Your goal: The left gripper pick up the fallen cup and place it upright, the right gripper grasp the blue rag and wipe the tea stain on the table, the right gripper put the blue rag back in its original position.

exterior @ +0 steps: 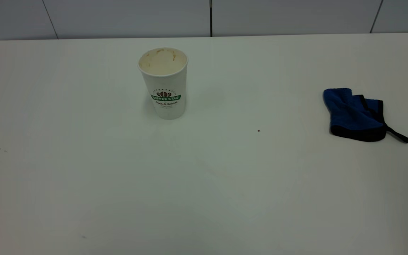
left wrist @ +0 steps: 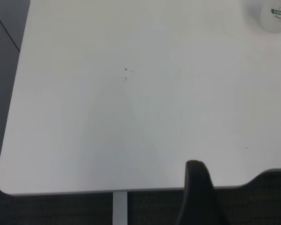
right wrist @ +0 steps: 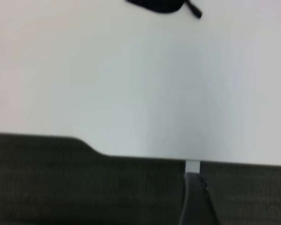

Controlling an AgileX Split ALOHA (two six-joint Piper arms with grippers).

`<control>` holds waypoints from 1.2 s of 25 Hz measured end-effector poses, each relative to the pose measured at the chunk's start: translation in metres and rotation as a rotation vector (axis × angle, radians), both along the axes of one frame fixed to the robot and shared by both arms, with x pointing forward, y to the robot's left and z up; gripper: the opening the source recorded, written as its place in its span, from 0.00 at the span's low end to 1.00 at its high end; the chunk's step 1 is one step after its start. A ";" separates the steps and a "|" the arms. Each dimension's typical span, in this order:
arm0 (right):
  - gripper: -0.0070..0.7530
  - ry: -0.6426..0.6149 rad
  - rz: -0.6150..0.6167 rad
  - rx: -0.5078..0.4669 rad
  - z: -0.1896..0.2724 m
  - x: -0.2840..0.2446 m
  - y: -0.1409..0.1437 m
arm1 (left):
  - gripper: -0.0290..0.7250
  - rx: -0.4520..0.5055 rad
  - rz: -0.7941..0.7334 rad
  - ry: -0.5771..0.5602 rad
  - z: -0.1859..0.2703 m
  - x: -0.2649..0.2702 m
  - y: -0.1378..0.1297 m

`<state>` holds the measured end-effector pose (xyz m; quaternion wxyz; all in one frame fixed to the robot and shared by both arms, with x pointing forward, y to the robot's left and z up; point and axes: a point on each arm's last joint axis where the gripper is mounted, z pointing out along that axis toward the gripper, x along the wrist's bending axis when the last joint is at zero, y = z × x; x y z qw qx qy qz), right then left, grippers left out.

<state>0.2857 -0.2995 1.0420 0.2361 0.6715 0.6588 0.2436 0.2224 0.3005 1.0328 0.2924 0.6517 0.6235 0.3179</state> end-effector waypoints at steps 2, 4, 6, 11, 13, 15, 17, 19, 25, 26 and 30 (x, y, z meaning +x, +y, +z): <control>0.69 -0.056 -0.014 0.005 0.002 -0.008 -0.001 | 0.72 0.000 0.000 0.000 0.000 0.000 0.000; 0.69 -0.112 -0.021 0.010 0.004 -0.017 -0.003 | 0.72 0.000 0.000 0.000 0.000 0.000 0.000; 0.69 -0.169 -0.028 0.015 0.005 -0.026 -0.004 | 0.72 0.000 0.000 0.000 0.000 0.000 0.000; 0.69 -0.278 -0.038 0.025 0.005 -0.047 -0.005 | 0.72 0.000 0.000 0.000 0.000 0.000 0.000; 0.69 -0.310 -0.039 0.029 0.004 -0.053 -0.006 | 0.72 0.000 0.000 0.000 0.000 0.000 0.000; 0.69 -0.335 -0.039 0.031 0.004 -0.058 -0.006 | 0.72 0.000 0.000 0.000 0.000 0.000 0.000; 0.69 -0.334 -0.039 0.031 0.003 -0.058 -0.006 | 0.72 0.000 0.000 0.000 0.000 0.000 0.000; 0.69 -0.332 -0.040 0.031 0.003 -0.058 -0.006 | 0.72 0.000 0.000 0.000 0.000 0.000 0.000; 0.69 -0.326 -0.039 0.030 0.000 -0.057 -0.006 | 0.72 -0.001 0.001 0.000 0.000 0.000 0.000; 0.69 -0.326 -0.039 0.030 0.000 -0.057 -0.006 | 0.72 -0.001 0.001 0.000 0.000 0.000 0.000; 0.69 -0.326 -0.039 0.030 0.000 -0.057 -0.006 | 0.72 -0.001 0.001 0.000 0.000 0.000 0.000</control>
